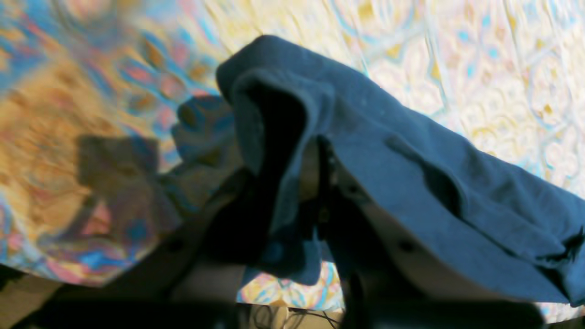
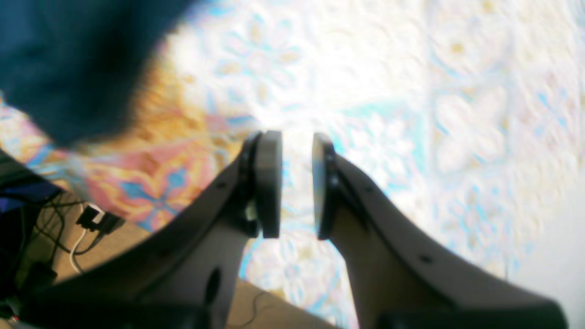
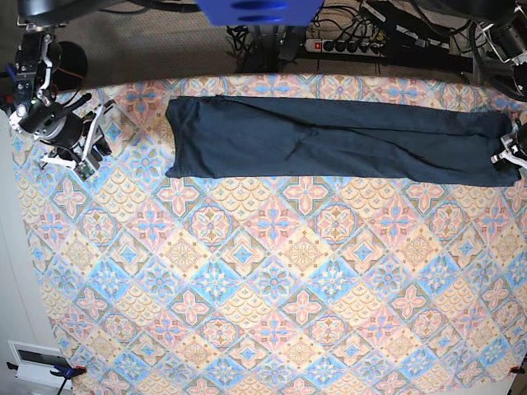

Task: Layout the t-shirt on the table in an organized manner, then fold the t-shirt properly
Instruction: 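Grasp the strip end with the left gripper and fold it toward the middle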

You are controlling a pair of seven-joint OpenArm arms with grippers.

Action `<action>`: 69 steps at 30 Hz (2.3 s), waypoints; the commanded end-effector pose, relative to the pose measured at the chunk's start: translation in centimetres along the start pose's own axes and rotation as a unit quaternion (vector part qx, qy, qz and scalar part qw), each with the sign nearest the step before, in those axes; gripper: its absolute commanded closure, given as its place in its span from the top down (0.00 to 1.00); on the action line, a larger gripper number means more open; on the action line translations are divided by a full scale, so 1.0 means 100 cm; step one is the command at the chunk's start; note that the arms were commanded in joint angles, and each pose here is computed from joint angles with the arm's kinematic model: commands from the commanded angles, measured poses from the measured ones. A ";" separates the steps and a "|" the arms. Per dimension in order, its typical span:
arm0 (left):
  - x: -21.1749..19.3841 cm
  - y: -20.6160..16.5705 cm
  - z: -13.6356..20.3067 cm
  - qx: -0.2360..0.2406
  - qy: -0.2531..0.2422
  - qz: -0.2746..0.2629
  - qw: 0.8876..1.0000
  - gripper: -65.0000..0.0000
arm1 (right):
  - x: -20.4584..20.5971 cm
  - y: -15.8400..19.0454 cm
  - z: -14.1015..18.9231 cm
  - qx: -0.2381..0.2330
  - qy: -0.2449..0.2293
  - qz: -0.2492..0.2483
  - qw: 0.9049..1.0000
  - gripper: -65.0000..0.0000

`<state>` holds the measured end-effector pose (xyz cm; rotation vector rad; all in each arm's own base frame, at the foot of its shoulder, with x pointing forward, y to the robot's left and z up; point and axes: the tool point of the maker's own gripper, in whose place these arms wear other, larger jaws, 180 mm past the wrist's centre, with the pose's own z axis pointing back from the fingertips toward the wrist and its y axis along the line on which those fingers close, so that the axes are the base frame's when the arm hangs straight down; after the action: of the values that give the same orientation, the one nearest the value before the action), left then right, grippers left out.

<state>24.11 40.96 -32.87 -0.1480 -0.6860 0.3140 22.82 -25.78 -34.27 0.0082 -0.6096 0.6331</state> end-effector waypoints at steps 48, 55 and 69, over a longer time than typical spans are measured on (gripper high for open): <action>-0.069 -0.211 -0.034 -0.221 -0.024 0.043 0.974 0.00 | 0.012 -0.004 0.005 -0.003 -0.024 0.004 1.000 0.17; -0.059 -0.257 -0.012 -0.323 -0.025 0.010 0.946 0.29 | 0.012 0.001 0.003 0.001 -0.027 -0.005 1.000 0.17; -0.029 -0.195 0.030 -0.286 -0.077 0.013 0.955 0.66 | 0.013 0.002 0.002 0.002 -0.028 -0.006 1.000 0.17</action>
<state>24.20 21.76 -28.89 -0.6807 -0.8795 0.1639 22.73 -24.88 -34.53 0.0417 -0.6264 0.6140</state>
